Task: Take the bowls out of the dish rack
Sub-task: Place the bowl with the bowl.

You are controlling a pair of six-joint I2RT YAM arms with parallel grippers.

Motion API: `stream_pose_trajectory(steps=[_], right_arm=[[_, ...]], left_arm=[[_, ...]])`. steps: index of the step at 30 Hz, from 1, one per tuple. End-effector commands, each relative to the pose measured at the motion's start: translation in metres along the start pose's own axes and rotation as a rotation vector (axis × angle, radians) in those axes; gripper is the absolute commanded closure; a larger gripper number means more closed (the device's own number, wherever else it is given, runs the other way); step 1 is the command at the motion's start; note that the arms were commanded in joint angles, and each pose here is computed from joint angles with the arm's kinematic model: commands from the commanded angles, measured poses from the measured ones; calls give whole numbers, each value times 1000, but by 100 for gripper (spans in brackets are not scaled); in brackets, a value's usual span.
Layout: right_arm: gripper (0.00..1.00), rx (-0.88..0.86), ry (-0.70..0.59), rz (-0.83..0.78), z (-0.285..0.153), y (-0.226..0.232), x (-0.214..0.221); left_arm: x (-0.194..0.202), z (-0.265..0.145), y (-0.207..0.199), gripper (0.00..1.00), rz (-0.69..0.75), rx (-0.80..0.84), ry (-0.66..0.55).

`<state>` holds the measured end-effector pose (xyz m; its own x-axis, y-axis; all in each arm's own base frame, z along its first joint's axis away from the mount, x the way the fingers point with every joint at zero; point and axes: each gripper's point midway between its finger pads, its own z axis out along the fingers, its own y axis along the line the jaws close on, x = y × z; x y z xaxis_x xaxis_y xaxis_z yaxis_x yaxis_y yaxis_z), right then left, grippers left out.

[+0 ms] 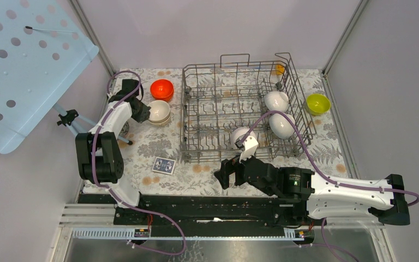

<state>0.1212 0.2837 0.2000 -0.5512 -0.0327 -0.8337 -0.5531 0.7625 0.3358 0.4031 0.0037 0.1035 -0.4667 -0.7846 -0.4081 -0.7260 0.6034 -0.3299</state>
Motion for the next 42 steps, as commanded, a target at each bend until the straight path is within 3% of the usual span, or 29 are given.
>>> stream_pose_trajectory(steps=[1, 4, 9, 19, 30, 42], right_arm=[[0, 10, -33, 25, -2, -2, -7], [0, 11, -33, 23, -1, -2, -7], [0, 11, -35, 24, -2, -2, -7], [0, 8, -37, 26, -3, -2, -9], [0, 11, -40, 25, -5, -4, -9], [0, 13, -39, 24, -5, -5, -8]], left_arm=[[-3, 5, -4, 95, -6, 22, -9], [-5, 2, -7, 93, -6, 31, -15], [-13, -13, -14, 70, -11, 62, -37], [-24, -29, -17, 58, -9, 77, -81], [-18, -11, -6, 55, 18, 24, -69], [-9, 2, -7, 63, 24, 31, -32]])
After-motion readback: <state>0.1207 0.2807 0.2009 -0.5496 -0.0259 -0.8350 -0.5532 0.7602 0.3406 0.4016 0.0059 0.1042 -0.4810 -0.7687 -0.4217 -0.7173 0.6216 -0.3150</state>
